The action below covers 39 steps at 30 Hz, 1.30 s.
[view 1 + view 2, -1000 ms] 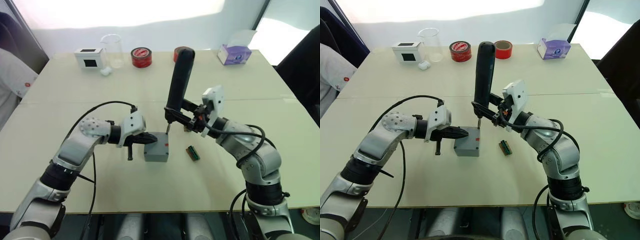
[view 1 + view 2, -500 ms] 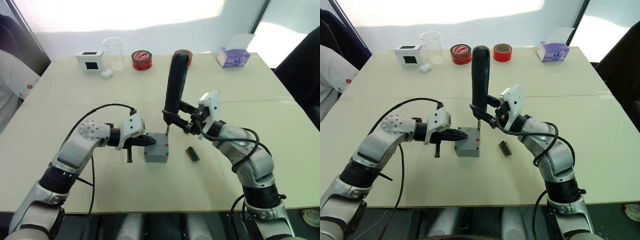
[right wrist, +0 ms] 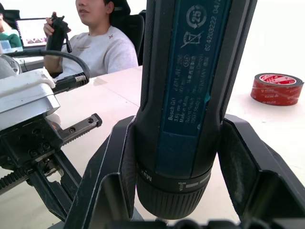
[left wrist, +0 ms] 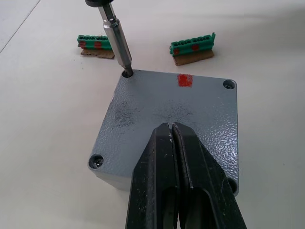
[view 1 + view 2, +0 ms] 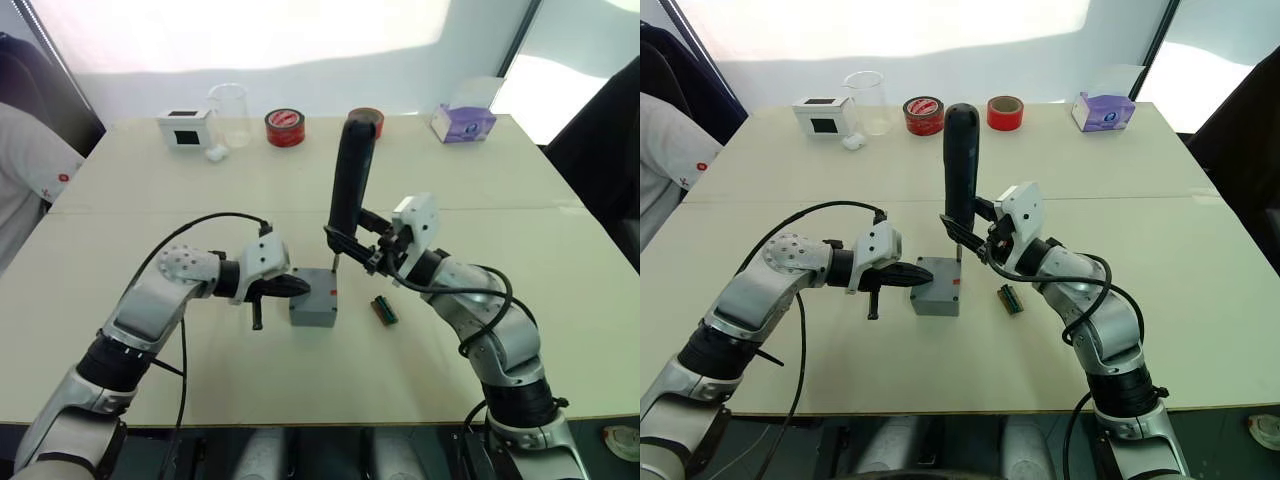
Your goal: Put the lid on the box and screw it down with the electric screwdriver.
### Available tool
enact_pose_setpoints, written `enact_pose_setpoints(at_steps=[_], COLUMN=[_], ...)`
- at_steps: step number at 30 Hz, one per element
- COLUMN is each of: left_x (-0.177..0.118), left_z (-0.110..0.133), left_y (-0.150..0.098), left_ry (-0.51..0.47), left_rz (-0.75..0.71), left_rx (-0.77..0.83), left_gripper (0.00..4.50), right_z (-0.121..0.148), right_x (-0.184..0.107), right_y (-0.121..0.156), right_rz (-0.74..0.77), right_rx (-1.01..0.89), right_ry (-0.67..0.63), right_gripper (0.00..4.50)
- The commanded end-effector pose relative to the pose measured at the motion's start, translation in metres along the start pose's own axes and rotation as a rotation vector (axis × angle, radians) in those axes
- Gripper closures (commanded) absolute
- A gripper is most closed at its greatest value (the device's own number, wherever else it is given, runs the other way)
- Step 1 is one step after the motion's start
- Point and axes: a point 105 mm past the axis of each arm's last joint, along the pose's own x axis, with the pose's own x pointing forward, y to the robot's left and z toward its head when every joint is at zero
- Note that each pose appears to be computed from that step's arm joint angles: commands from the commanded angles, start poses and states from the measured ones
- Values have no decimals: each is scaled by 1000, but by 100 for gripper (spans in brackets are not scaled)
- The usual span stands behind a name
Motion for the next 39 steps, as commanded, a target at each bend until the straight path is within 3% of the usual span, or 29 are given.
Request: enact_pose_setpoints(at_steps=[1,8,39], left_x=[1,1,-1], left_z=[-7,-8,-14], left_y=[-5,-5,-10], left_ry=[31,37,61], left_rz=[-11,-15,-32], left_rx=[-10,-16,-17], left_gripper=[450,450,450], right_z=[-46,-69,-68], right_x=[-6,-9,-5], right_y=[0,0,12], right_rz=[-31,-53,-32], right_rx=[54,69,109], right_ry=[183,276,241], right_gripper=[265,265,265])
